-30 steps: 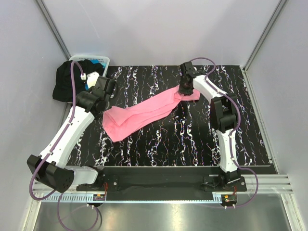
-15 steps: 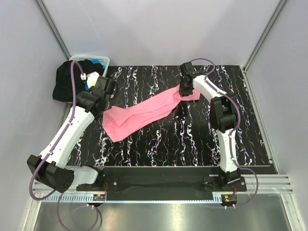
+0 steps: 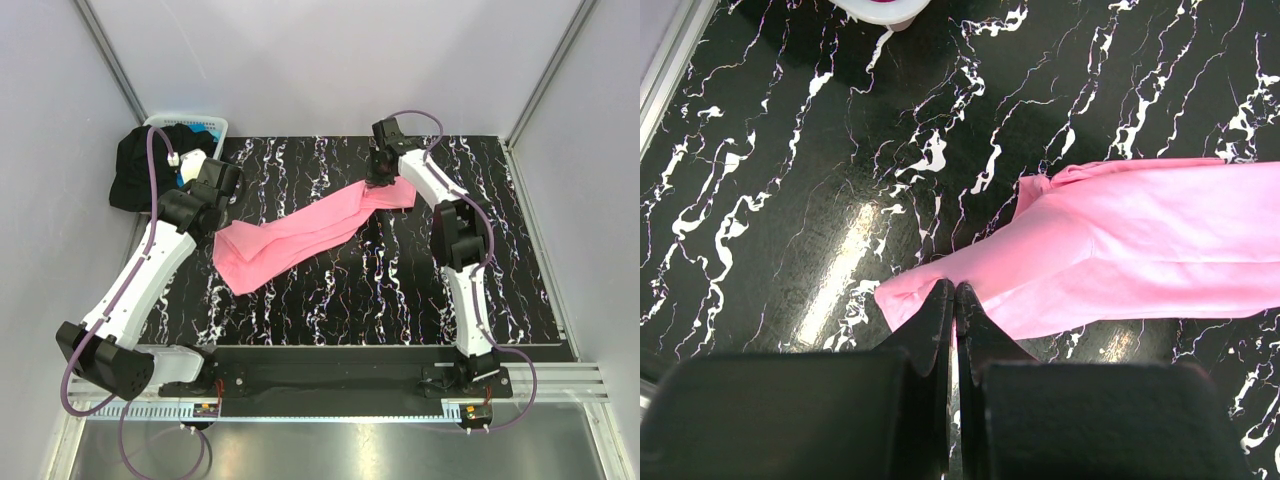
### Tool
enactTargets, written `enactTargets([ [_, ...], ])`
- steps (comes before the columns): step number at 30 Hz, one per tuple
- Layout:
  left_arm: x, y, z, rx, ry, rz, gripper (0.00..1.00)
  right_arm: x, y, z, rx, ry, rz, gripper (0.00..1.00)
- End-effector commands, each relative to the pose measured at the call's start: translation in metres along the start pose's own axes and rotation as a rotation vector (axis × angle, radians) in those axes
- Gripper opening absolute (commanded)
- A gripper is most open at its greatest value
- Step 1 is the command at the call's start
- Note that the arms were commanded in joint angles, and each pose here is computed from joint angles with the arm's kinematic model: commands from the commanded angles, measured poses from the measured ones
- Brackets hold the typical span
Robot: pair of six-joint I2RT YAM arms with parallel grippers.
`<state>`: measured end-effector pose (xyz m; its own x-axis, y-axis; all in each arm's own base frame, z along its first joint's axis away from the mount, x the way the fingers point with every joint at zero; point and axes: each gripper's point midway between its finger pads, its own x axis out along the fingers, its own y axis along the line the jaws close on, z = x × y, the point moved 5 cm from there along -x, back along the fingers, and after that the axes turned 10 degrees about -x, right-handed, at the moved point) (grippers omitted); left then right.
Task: Fold and stack the t-shirts
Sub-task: Flatten the tshirt out
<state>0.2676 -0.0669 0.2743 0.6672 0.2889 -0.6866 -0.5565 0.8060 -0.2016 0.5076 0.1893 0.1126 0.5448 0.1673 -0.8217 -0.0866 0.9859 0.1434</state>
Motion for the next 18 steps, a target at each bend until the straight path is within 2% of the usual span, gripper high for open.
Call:
enactTargets([
  [1, -0.004, -0.003, 0.011, -0.026, -0.047, -0.024, 0.00, -0.008, 0.013, 0.030, -0.025, -0.081, 0.080, 0.00],
  [8, -0.006, -0.002, 0.012, -0.028, -0.049, -0.028, 0.00, 0.009, 0.022, 0.047, -0.049, -0.120, 0.135, 0.00],
  [10, -0.007, -0.002, 0.012, -0.026, -0.050, -0.029, 0.00, 0.011, 0.026, 0.052, -0.048, -0.123, 0.167, 0.19],
  [11, -0.007, -0.003, 0.014, -0.028, -0.052, -0.032, 0.00, 0.021, 0.024, 0.047, -0.044, -0.101, 0.166, 0.22],
  [12, -0.007, -0.003, 0.014, -0.027, -0.050, -0.034, 0.00, 0.019, 0.025, 0.049, -0.042, -0.104, 0.160, 0.32],
  [13, -0.007, -0.004, 0.014, -0.027, -0.052, -0.034, 0.00, 0.022, 0.023, 0.049, -0.037, -0.104, 0.148, 0.37],
  [18, -0.006, -0.006, 0.015, -0.028, -0.050, -0.034, 0.00, 0.018, 0.017, 0.051, -0.032, -0.121, 0.100, 0.38],
])
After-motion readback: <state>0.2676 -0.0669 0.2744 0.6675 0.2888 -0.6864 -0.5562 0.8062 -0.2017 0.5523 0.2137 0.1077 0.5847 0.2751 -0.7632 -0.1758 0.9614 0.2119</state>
